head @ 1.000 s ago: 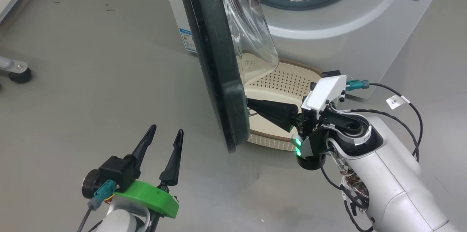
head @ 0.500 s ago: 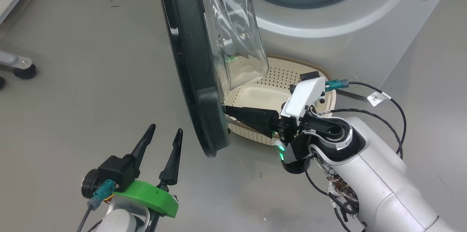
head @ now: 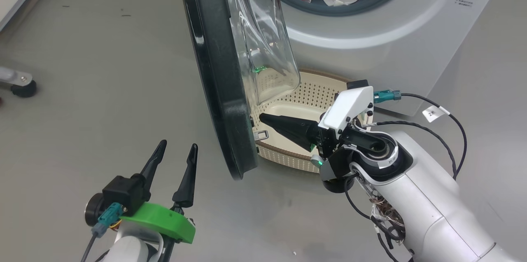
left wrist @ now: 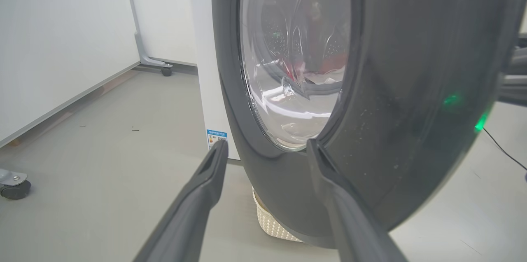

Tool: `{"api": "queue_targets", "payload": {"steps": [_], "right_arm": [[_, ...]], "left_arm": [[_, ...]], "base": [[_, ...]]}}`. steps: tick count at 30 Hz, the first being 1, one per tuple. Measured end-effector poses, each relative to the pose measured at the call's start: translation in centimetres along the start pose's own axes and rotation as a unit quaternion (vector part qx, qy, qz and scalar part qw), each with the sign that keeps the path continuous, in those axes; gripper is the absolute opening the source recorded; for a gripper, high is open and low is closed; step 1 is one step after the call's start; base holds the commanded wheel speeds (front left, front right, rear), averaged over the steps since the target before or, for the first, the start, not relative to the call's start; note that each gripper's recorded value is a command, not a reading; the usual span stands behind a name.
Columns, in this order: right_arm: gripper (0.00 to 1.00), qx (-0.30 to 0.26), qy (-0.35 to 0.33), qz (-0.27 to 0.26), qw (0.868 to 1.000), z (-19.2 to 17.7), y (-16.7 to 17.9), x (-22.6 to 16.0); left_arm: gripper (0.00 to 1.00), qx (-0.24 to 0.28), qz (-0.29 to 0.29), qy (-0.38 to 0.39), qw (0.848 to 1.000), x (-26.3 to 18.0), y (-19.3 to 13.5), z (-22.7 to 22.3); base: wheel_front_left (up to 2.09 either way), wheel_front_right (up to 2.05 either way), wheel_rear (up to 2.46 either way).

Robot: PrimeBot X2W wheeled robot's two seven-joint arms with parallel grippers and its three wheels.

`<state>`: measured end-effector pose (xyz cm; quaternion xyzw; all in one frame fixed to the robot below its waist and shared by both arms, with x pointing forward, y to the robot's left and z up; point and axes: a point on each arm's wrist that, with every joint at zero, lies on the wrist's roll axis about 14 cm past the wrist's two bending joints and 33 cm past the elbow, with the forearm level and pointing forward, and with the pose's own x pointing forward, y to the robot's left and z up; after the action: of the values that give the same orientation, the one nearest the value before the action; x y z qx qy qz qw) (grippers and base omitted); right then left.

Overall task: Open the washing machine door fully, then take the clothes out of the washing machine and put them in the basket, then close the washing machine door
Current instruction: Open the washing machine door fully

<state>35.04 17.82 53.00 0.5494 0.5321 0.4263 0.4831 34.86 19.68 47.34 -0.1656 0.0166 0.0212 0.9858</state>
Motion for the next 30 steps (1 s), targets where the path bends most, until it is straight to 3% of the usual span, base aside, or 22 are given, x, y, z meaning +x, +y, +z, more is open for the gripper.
{"api": "queue_targets", "payload": {"steps": [7, 12, 15, 23, 28, 30], "right_arm": [[0.0, -0.108, -0.079, -0.036, 0.99, 2.9, -0.3, -2.8], [0.0, -0.237, -0.137, -0.087, 0.958, 5.1, -1.0, -6.0], [0.0, -0.306, -0.173, -0.12, 0.928, 6.5, -1.4, -8.4], [0.0, -0.469, -0.251, -0.169, 0.83, 8.0, -1.2, -13.3], [0.0, -0.509, -0.293, -0.189, 0.787, 7.9, -1.8, -15.7], [0.0, -0.534, -0.308, -0.202, 0.761, 8.0, -1.8, -16.9]], "left_arm": [[1.0, -0.005, 0.0, -0.005, 1.0, -0.5, 0.0, 0.1], [1.0, -0.005, -0.006, -0.007, 1.0, -0.6, -0.2, 0.3], [1.0, -0.004, -0.013, -0.009, 1.0, -0.6, -0.5, 0.3], [1.0, 0.007, -0.021, -0.017, 1.0, -0.4, -0.4, 1.0], [1.0, 0.017, -0.029, -0.019, 0.999, -0.3, -0.4, 1.2], [1.0, 0.016, -0.031, -0.018, 0.999, -0.3, -0.6, 1.1]], "base": [[0.0, 0.0, 0.0], [0.0, 0.0, 0.0], [0.0, 0.0, 0.0], [0.0, 0.0, 0.0], [0.0, 0.0, 0.0], [0.0, 0.0, 0.0]]}}
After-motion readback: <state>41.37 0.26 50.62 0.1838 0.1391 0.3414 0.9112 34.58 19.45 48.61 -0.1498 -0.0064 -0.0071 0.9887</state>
